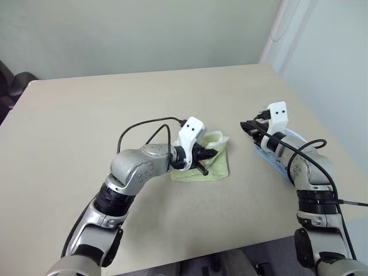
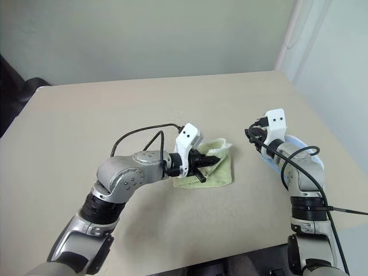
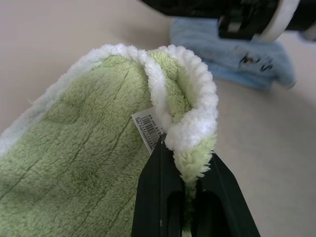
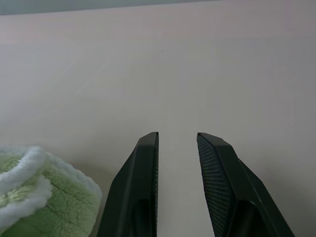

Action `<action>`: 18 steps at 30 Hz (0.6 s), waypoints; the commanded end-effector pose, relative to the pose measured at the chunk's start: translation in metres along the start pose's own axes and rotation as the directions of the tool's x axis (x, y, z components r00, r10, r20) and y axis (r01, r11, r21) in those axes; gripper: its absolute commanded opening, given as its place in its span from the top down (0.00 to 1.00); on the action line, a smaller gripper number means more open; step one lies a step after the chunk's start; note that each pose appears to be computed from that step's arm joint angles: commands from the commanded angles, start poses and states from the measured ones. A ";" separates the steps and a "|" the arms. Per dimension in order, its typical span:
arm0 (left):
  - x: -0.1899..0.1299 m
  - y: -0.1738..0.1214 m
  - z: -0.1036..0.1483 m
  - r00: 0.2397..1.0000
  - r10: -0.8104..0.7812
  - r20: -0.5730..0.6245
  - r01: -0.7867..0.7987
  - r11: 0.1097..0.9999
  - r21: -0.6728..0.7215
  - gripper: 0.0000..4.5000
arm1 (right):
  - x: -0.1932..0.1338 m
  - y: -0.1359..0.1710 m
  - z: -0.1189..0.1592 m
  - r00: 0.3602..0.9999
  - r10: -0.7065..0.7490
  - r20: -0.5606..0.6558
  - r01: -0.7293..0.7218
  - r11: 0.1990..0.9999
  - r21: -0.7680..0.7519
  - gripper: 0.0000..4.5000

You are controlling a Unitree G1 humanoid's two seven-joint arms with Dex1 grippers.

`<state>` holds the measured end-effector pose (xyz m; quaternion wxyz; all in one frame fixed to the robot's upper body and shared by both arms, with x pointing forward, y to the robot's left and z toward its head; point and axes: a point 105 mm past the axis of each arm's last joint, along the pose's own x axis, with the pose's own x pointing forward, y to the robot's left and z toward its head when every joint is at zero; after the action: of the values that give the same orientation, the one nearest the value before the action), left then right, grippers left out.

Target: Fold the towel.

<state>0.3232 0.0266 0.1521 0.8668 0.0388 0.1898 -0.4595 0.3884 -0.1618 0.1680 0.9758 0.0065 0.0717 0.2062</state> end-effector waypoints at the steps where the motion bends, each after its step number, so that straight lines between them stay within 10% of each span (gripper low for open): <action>1: 0.000 -0.004 0.008 1.000 -0.002 0.015 0.002 1.000 0.019 1.00 | -0.004 -0.001 0.021 0.998 -0.004 0.066 0.005 1.000 -0.021 0.71; 6: -0.002 -0.010 0.013 0.996 -0.056 0.072 0.063 0.994 -0.088 0.84 | -0.002 0.002 0.022 0.998 0.007 0.063 -0.005 1.000 -0.030 0.71; 16: -0.010 -0.009 0.013 0.994 -0.065 0.092 0.076 0.989 -0.126 0.04 | -0.001 0.002 0.023 0.998 0.013 0.060 -0.011 0.999 -0.035 0.71; 18: -0.011 -0.008 0.014 0.992 -0.069 0.103 0.083 0.986 -0.143 0.01 | 0.000 0.003 0.023 0.998 0.014 0.059 -0.012 0.999 -0.035 0.71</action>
<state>0.3176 0.0263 0.1597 0.8580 -0.0468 0.2010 -0.4704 0.3899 -0.1600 0.1729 0.9757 0.0039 0.0661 0.2087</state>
